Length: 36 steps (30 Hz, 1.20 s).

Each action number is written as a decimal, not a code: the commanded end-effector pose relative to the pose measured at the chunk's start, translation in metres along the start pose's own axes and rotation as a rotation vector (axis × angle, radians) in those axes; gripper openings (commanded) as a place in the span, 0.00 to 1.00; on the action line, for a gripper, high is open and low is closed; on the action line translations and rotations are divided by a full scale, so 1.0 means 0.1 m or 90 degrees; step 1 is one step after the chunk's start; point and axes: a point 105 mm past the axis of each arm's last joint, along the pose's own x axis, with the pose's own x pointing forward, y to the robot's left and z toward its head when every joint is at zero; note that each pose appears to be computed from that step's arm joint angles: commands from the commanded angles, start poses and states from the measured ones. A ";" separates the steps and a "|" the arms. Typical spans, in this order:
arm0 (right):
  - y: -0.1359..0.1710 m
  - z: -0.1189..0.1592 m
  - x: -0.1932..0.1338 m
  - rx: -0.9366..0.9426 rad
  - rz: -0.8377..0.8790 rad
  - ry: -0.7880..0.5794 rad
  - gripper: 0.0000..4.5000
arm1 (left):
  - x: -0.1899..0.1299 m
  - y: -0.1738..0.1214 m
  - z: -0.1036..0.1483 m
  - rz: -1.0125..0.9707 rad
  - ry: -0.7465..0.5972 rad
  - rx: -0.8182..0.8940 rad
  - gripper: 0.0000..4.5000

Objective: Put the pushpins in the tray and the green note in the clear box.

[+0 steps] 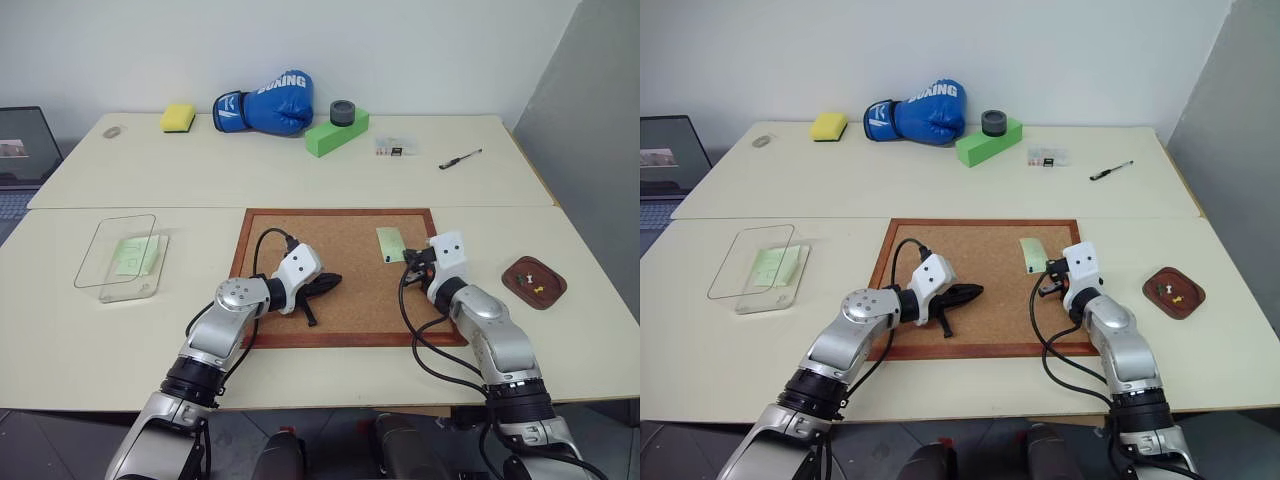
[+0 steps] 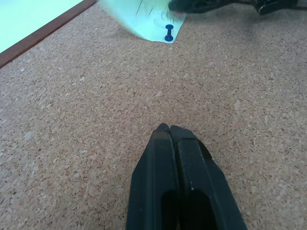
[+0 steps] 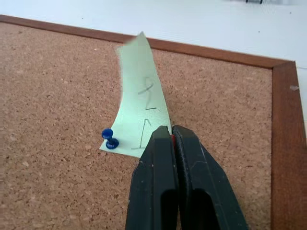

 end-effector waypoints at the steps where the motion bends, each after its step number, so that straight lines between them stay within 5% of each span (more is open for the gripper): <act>1: 0.01 0.35 -0.02 -0.004 0.002 -0.070 0.00 | -0.05 -0.01 -0.34 0.011 0.082 -0.027 0.00; 9: -0.03 0.48 -0.09 -0.010 -0.005 -0.088 0.00 | -0.06 -0.01 -0.35 0.011 0.083 -0.028 0.00; 14: -0.32 0.51 -0.39 -0.049 -0.055 -0.073 0.00 | -0.06 -0.02 -0.35 0.012 0.082 -0.030 0.00; 24: -1.12 0.09 -1.11 -0.194 -0.231 0.102 0.00 | -0.06 -0.02 -0.37 0.007 0.085 -0.031 0.00; 34: -1.44 -0.17 -1.34 -0.201 -0.303 0.177 0.00 | -0.05 0.00 -0.35 0.006 0.084 -0.026 0.00; 36: -1.46 -0.20 -1.34 -0.191 -0.307 0.181 0.12 | -0.05 0.00 -0.35 0.006 0.084 -0.025 0.00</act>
